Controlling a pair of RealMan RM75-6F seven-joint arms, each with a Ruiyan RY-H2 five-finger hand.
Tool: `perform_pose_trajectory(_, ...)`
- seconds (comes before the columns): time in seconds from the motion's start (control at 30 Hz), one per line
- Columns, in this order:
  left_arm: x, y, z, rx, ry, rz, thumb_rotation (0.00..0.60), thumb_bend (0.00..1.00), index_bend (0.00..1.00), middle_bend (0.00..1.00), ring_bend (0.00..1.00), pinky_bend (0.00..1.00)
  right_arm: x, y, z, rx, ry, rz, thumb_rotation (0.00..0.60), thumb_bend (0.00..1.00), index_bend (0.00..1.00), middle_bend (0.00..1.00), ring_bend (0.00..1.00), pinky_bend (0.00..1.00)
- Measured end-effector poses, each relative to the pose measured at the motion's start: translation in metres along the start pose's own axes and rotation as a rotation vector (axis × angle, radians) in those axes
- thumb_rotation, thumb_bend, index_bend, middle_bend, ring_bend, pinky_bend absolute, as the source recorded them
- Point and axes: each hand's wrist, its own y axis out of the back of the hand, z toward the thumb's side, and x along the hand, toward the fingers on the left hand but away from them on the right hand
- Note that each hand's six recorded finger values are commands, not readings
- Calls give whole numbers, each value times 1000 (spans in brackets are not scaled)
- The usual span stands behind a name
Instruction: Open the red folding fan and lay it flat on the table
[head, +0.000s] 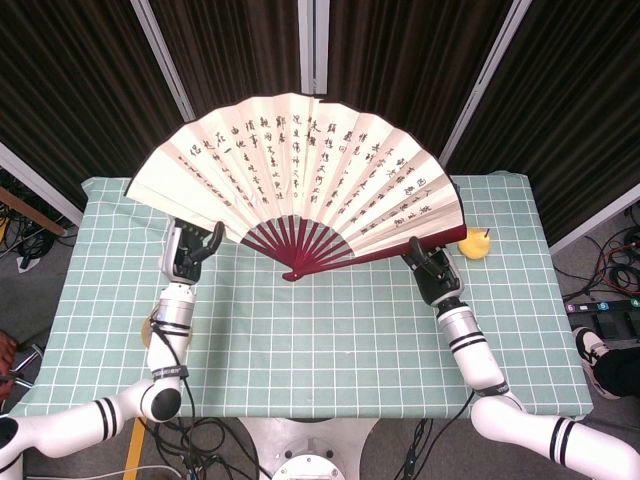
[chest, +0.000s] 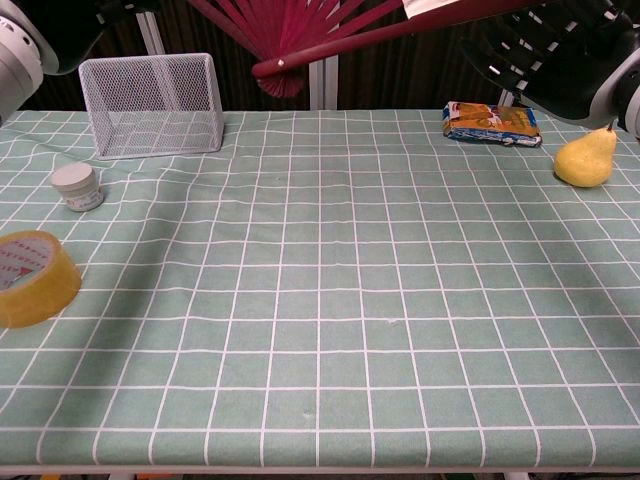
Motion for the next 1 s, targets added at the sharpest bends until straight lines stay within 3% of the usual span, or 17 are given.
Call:
perform_pose_trajectory(0.13,2,6,3,-27,7,35,600,420,616,531,440,586,2,4,-2,-42,17,-42,600,524,1000,751,494,376)
perform_pose_trajectory(0.33,-1,8,-2,58,35,39,600,415,603,530,440,594,5,11,-9,-74,19,-127,600,524,999,751,494,377)
perform_pose_trajectory(0.7,-6,12,-22,136,154,56,600,415,569,520,440,543,6,34,-31,-103,-72,-294,600,524,980,751,494,377)
perform_pose_trajectory(1.0,-8,10,-35,153,229,65,600,414,516,499,440,536,5,41,-42,-121,-124,-357,600,524,962,749,493,377)
